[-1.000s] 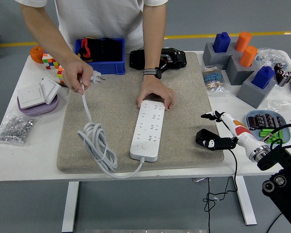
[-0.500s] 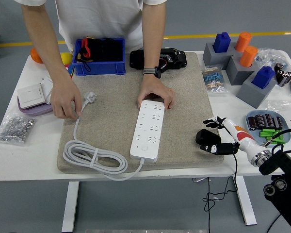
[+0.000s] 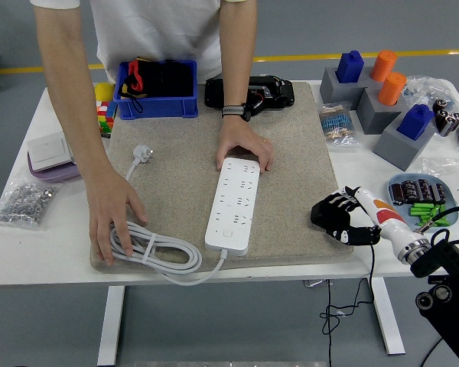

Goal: Press the white button,pick up the black plug,place it near the board,insert it into the board

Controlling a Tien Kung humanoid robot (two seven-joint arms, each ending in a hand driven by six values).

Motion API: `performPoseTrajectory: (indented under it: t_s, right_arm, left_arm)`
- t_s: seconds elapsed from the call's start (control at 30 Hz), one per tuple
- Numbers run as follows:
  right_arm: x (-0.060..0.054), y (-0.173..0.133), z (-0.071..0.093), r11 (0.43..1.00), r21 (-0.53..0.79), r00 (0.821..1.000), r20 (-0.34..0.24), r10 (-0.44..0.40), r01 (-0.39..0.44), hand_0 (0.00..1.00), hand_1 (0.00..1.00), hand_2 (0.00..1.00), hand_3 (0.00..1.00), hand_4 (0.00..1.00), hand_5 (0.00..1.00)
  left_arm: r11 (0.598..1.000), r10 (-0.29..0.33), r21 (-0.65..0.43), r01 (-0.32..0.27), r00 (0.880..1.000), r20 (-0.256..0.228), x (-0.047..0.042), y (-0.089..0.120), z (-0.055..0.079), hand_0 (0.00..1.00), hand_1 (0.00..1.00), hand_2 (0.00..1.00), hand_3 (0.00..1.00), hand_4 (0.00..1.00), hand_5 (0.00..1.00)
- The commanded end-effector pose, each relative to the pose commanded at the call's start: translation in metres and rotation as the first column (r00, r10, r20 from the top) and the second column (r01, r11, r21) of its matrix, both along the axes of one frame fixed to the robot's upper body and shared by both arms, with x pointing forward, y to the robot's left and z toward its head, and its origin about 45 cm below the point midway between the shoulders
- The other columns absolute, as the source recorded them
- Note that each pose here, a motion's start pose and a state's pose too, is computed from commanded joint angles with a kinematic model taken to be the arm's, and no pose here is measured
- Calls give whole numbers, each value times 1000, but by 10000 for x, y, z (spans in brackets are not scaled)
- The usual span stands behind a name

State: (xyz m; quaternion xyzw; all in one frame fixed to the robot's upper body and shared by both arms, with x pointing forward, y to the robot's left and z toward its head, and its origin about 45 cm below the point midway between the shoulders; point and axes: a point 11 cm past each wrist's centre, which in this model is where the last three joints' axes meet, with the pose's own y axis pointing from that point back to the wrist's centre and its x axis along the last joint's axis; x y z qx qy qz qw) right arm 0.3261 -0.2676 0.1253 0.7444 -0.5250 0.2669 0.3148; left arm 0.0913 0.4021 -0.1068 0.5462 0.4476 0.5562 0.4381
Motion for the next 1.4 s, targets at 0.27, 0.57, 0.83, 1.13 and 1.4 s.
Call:
performPoseTrajectory:
  t_s: [0.27, 0.57, 0.83, 1.13, 1.4]
  right_arm:
    - [-34, 62, -12, 1000, 14, 1000, 9, 22, -22, 459, 381, 362, 510, 853, 2]
    - [7, 308, 254, 995, 63, 993, 86, 76, -81, 432, 319, 317, 516, 780, 2]
    - [126, 677, 474, 986, 62, 982, 118, 148, -156, 436, 319, 316, 518, 773, 2]
    - [147, 966, 398, 974, 24, 972, 75, 225, -227, 437, 314, 314, 517, 771, 2]
    - [181, 1093, 376, 973, 1, 970, 78, 232, -233, 436, 311, 311, 517, 771, 2]
  left_arm:
    - [1000, -1, -1, 1, 1000, 0, -1, -5, -2, 768, 706, 662, 729, 645, 523]
    - [1000, 0, 1, 0, 1000, -3, -16, 6, -1, 769, 706, 661, 729, 646, 523]
    - [1000, 1, 2, -1, 1000, -4, -21, 19, 2, 769, 706, 662, 729, 646, 524]
    - [1000, 2, 7, -2, 1000, -10, -44, 45, 6, 769, 706, 662, 729, 646, 523]
    - [1000, 1, 10, -1, 1000, -14, -56, 58, 8, 770, 706, 662, 729, 646, 523]
